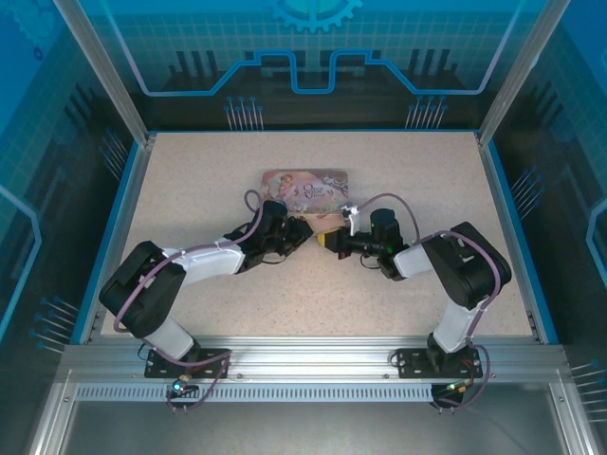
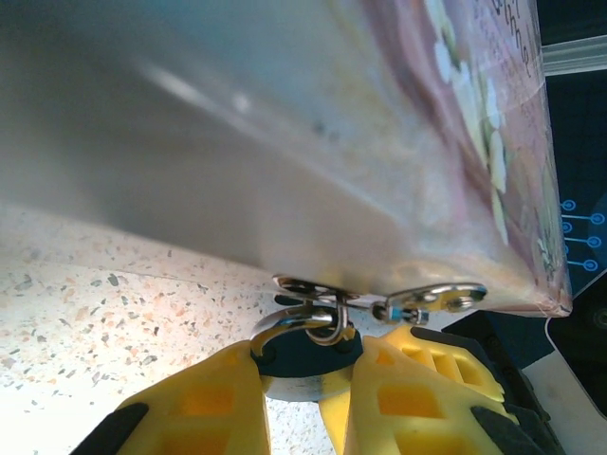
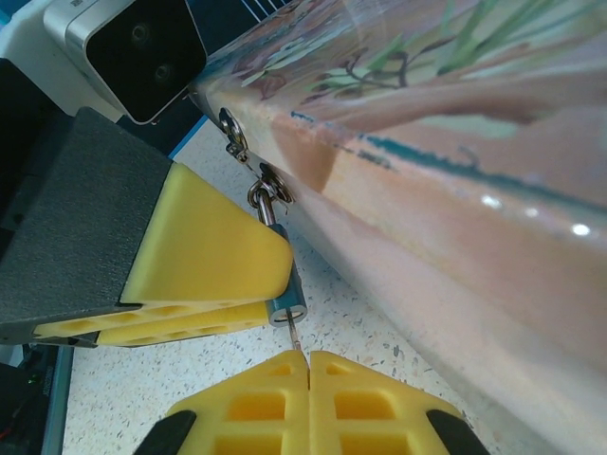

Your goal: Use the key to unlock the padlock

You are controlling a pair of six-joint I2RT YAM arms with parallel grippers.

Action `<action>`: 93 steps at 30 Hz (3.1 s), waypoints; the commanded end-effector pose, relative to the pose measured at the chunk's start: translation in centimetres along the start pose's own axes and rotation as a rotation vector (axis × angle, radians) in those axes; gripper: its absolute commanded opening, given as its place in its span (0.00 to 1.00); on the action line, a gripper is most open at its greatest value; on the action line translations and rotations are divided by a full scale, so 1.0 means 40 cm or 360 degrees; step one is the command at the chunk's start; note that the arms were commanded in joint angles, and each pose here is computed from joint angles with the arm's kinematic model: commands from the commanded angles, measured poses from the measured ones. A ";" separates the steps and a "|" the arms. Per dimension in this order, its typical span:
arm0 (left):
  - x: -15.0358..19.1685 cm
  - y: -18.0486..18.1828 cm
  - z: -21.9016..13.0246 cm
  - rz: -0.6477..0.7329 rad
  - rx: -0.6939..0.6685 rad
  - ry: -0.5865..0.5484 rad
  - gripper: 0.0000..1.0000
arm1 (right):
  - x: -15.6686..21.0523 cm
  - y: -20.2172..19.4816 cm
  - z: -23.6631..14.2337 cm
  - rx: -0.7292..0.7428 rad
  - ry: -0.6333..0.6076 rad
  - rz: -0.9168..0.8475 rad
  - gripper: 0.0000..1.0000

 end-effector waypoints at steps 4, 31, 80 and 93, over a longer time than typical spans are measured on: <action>0.046 -0.061 -0.002 -0.0003 0.0187 0.0162 0.04 | -0.015 0.021 0.044 -0.0053 -0.0046 -0.0092 0.00; 0.074 -0.055 0.020 -0.0009 0.0178 0.0212 0.04 | -0.096 0.049 0.052 -0.0144 -0.0300 -0.0071 0.00; 0.042 -0.010 0.048 -0.0042 0.0112 0.0128 0.03 | 0.053 -0.030 0.035 -0.0010 -0.0007 0.0047 0.29; 0.039 -0.029 0.051 -0.0078 0.0145 0.0124 0.03 | 0.077 -0.040 0.031 0.0046 -0.0015 0.0025 0.32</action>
Point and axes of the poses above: each hand's point on the last joint's axis, 136 mm out from that joint toward the fingers, its own z axis out along the fingers, its own y axis along the line the jaws close on, x = y × z, the point moved 4 cm from there along -z, back along the fingers, and after that the axes turned 4 degrees about z, right-handed, at the moved point
